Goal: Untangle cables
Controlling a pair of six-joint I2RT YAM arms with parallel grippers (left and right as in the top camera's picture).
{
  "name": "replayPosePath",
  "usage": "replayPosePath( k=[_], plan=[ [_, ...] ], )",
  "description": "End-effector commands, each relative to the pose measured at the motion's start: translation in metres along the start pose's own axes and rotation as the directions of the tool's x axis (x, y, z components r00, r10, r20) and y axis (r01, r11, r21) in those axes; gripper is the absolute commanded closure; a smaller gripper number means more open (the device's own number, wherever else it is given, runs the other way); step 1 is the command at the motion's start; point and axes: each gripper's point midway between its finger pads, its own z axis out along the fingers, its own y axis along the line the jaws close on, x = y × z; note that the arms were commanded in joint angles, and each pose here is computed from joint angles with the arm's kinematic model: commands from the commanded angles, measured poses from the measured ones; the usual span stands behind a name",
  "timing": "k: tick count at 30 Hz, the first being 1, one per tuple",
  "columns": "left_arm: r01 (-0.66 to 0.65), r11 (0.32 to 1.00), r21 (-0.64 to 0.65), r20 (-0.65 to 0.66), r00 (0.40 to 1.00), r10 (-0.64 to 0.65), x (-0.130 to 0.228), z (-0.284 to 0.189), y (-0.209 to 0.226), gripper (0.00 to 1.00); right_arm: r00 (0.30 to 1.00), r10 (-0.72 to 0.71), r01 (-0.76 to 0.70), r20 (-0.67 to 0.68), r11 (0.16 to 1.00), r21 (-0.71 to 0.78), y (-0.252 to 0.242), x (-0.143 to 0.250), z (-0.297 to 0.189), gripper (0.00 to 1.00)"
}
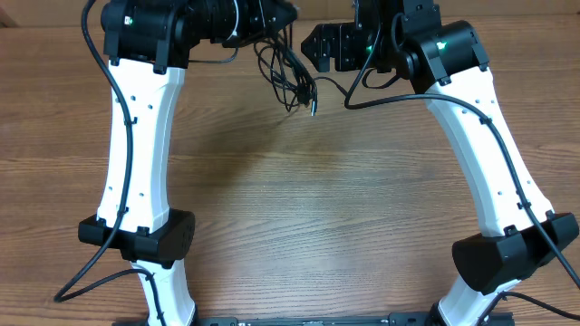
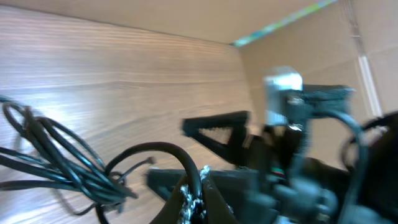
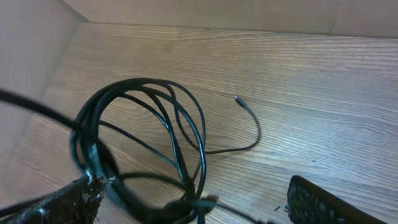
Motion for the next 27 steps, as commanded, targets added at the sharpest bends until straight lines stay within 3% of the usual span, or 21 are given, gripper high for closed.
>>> replayPosePath(
  k=[1,5,10,14,17,19,21,22,27],
  plan=[
    [-0.091,0.992,-0.084,0.07,0.993,0.097,-0.013,-0.011,0.009,0.96,1.0,0.001,-0.002,-0.002,0.998,-0.06,0.014,0.001,-0.005,0.07],
    [-0.094,0.993,-0.07,0.068,0.993,0.098,-0.013,-0.011,0.006,0.96,1.0,-0.002,0.0,-0.02,0.995,-0.101,0.023,0.005,-0.005,0.07],
    [-0.096,0.994,0.051,0.029,0.995,0.094,-0.005,-0.011,-0.015,0.96,0.999,-0.031,0.03,-0.02,0.998,-0.06,0.028,0.009,0.001,0.09],
    [-0.08,0.99,0.118,0.008,0.997,0.079,-0.002,-0.012,-0.027,0.96,0.997,-0.07,0.068,-0.034,0.997,-0.045,0.036,0.015,0.011,0.32],
    [-0.078,0.989,0.123,0.004,0.997,0.078,-0.001,-0.012,-0.028,0.96,0.995,-0.08,0.08,-0.059,0.997,0.012,0.028,0.022,0.026,0.35],
    [-0.078,0.988,0.132,-0.001,0.997,0.078,0.0,-0.012,-0.029,0.96,0.994,-0.077,0.079,-0.076,0.997,0.024,0.024,0.025,0.033,0.7],
    [-0.078,0.985,0.157,-0.013,0.997,0.081,0.002,-0.013,-0.033,0.96,0.992,-0.068,0.072,-0.108,0.997,0.033,0.018,0.032,0.043,0.82],
    [-0.077,0.984,0.163,-0.017,0.997,0.081,0.003,-0.013,-0.034,0.96,0.991,-0.065,0.07,-0.116,0.997,0.041,0.015,0.034,0.047,0.96],
    [-0.019,0.954,0.3,-0.111,0.992,0.054,0.017,-0.029,-0.049,0.96,0.995,-0.056,0.07,-0.079,0.978,0.197,-0.017,0.025,0.047,0.96]
  ],
)
